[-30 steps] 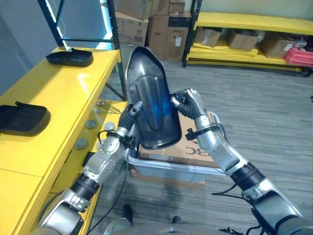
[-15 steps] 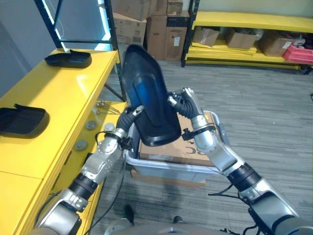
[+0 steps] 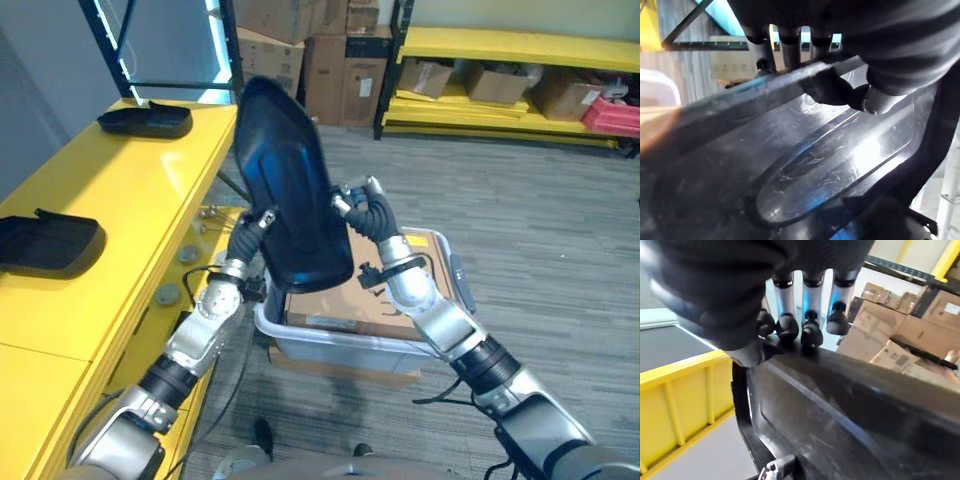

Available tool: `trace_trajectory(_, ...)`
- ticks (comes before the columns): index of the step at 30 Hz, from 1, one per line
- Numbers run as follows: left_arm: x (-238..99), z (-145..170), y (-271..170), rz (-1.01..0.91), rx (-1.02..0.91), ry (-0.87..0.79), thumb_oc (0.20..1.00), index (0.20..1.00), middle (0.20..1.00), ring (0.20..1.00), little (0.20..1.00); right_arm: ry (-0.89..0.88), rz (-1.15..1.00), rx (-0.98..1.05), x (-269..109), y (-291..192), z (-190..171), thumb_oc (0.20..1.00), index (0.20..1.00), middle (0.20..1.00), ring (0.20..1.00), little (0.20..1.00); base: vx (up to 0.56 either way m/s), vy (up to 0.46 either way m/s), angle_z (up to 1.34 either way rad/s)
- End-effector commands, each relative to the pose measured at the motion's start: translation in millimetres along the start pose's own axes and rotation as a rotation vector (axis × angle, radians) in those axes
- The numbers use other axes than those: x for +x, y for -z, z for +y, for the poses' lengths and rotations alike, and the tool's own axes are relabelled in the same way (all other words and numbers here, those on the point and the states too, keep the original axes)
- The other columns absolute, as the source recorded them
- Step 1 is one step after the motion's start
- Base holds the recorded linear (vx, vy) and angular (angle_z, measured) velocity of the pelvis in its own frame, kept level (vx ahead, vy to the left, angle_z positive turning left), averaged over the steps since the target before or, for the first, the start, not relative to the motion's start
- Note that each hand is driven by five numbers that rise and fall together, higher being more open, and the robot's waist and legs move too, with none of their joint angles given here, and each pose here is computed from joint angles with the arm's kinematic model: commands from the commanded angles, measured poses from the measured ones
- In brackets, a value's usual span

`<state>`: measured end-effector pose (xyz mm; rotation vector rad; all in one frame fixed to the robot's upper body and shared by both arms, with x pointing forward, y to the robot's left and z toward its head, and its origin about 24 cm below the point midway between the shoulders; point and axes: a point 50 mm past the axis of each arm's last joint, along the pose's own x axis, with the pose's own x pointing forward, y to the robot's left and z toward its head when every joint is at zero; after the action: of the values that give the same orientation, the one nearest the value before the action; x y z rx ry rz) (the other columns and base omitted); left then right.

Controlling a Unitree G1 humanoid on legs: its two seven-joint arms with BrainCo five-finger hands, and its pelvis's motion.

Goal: Move parts from the plastic box to the shelf.

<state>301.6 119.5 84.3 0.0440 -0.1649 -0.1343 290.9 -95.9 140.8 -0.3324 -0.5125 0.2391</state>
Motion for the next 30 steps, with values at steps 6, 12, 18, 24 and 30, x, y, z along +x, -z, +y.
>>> trace_trajectory(6,1,-1,-70,-0.483,0.097,-0.054,0.2,0.2,0.2,0.2,0.2,0.043,-0.177,0.351,-31,-34,-8,1.0,1.0,1.0,1.0,1.0,0.0,-0.003,0.02)
trace_trajectory(12,-25,47,-68,-0.57,0.325,-0.254,0.2,0.2,0.2,0.2,0.2,0.224,0.046,0.284,-80,12,-52,1.0,1.0,1.0,1.0,1.0,-0.01,0.003,0.0)
trace_trajectory(18,-50,85,-80,-0.648,0.401,-0.366,0.2,0.2,0.2,0.2,0.2,0.307,0.564,0.346,-164,96,-64,1.0,1.0,1.0,1.0,1.0,-0.01,0.007,-0.02)
trace_trajectory(24,-62,83,-103,-0.716,0.288,-0.279,0.2,0.2,0.2,0.2,0.2,0.159,1.252,0.408,-279,165,-18,1.0,1.0,1.0,1.0,1.0,0.0,-0.009,0.11)
trace_trajectory(30,-53,64,-117,-0.774,0.225,-0.112,0.2,0.2,0.2,0.2,0.2,0.157,1.612,0.52,-339,172,4,1.0,1.0,1.0,1.0,1.0,0.02,-0.114,0.99)
